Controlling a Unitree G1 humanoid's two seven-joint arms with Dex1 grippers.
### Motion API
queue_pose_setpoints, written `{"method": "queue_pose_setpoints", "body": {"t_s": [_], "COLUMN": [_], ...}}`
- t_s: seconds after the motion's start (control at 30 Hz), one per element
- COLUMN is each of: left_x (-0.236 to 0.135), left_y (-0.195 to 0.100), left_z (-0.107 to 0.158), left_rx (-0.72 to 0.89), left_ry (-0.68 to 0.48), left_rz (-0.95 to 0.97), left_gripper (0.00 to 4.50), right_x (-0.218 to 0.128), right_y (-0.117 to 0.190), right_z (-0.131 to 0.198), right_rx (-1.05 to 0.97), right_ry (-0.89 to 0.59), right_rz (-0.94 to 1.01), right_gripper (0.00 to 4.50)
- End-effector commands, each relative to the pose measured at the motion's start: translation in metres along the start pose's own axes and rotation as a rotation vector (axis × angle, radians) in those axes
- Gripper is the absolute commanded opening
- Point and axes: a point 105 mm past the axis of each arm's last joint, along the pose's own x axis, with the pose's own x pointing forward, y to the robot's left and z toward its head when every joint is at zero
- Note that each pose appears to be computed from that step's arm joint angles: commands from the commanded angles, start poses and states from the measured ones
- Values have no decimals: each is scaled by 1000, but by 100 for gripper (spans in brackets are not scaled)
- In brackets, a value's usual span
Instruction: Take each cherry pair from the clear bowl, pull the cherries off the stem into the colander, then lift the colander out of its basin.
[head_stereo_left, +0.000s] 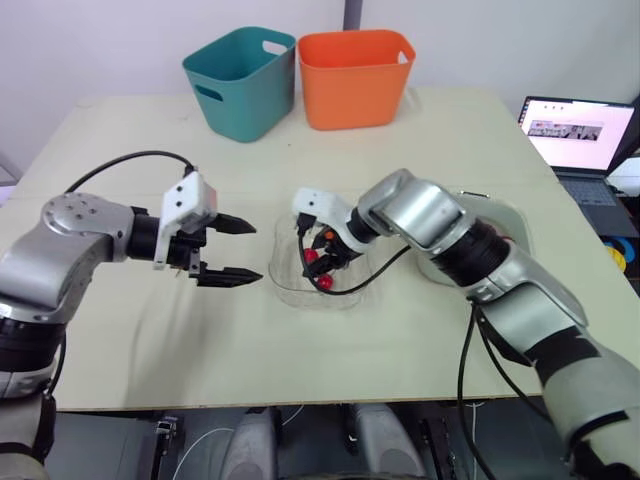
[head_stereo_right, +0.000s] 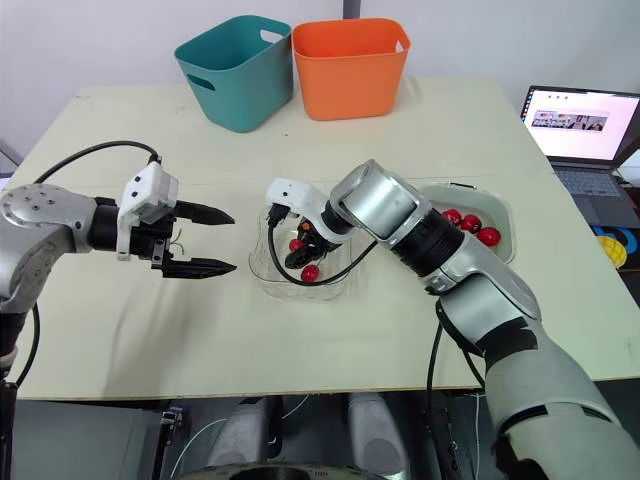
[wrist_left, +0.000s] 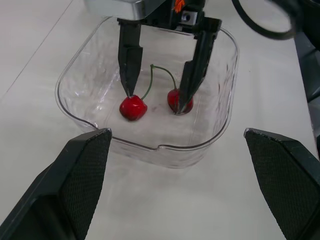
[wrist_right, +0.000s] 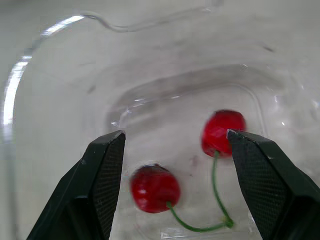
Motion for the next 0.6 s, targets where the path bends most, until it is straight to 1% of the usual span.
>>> {"method": "queue_pose_setpoints", "body": {"t_s": [0.03, 0.23, 0.33, 0.5, 0.6], "left_x": [-4, -2, -1, 1, 0], "left_y": [3, 4, 5, 6, 7], "left_z": [8, 8, 8, 8, 7], "left_rx": [41, 43, 46, 55, 65], "left_ry": [-12, -14, -13, -15, -9], "left_rz": [20, 19, 18, 18, 28], "left_gripper": [450, 450, 450, 450, 450], "right_x": [-16, -27, -29, -25, -22], "right_y": [-6, -22, -18, -18, -12], "right_z": [5, -12, -18, -16, -14], "right_rx": [-136, -115, -88, -9, -9], "right_ry": [14, 94, 121, 132, 136], "right_rz": [-48, -96, -49, 7, 57], "right_gripper": [350, 350, 350, 350, 350]}}
